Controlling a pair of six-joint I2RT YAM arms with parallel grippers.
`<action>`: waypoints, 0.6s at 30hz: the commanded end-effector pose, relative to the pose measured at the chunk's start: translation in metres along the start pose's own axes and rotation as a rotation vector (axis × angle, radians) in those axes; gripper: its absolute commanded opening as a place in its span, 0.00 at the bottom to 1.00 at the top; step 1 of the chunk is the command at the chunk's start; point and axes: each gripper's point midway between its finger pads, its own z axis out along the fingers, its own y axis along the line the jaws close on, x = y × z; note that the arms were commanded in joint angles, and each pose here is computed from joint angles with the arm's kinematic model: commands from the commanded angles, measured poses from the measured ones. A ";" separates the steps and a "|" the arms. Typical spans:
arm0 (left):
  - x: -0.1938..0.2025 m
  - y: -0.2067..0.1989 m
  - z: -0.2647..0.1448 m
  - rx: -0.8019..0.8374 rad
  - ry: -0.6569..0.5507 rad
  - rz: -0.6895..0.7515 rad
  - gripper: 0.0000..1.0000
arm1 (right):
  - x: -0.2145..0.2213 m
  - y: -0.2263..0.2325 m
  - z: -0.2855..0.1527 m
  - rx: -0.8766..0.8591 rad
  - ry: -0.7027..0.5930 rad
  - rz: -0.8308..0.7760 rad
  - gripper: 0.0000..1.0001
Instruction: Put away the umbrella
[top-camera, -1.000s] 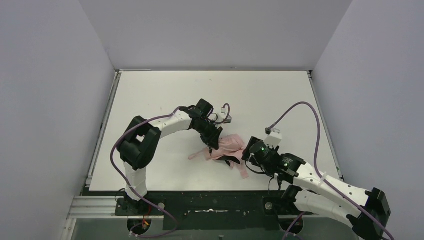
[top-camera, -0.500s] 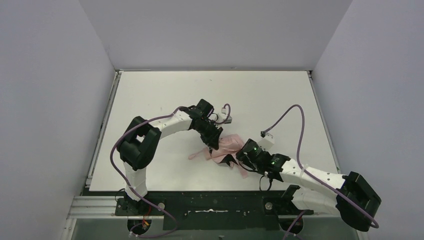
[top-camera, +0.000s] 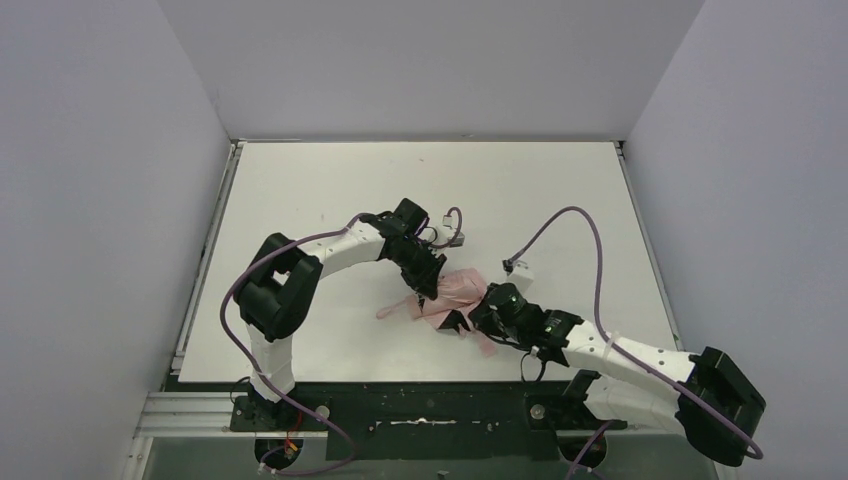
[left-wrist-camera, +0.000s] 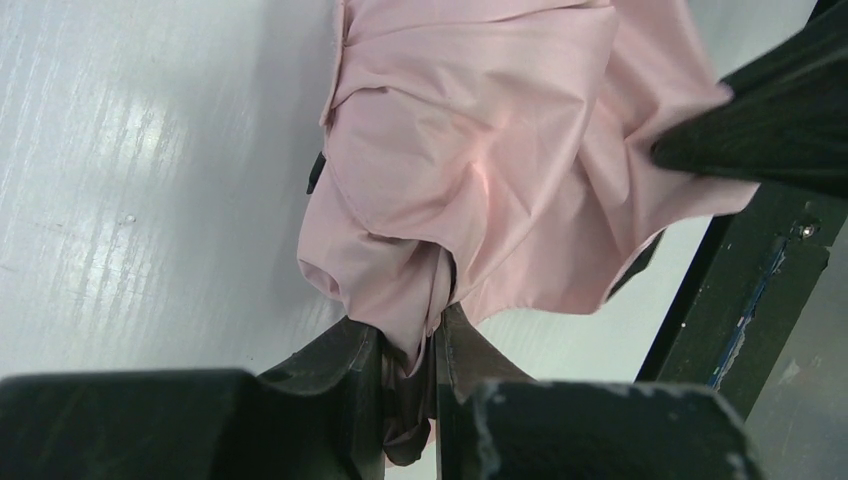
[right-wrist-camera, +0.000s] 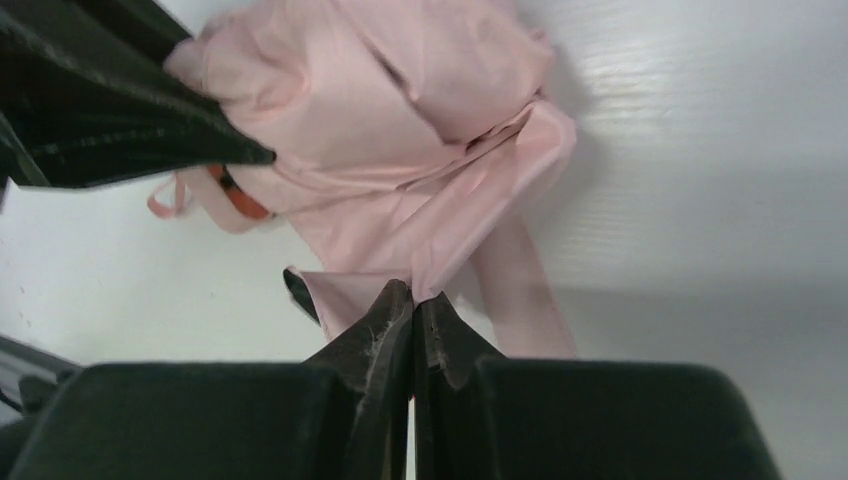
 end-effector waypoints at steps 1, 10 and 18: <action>0.001 0.029 0.000 -0.162 0.019 -0.012 0.00 | 0.038 0.044 -0.003 -0.229 0.132 -0.176 0.00; 0.003 0.032 0.002 -0.185 0.027 -0.010 0.00 | 0.051 0.103 -0.008 -0.415 -0.001 -0.654 0.00; 0.006 0.026 0.001 -0.227 0.011 0.060 0.00 | 0.065 0.082 0.000 -0.386 -0.014 -0.713 0.08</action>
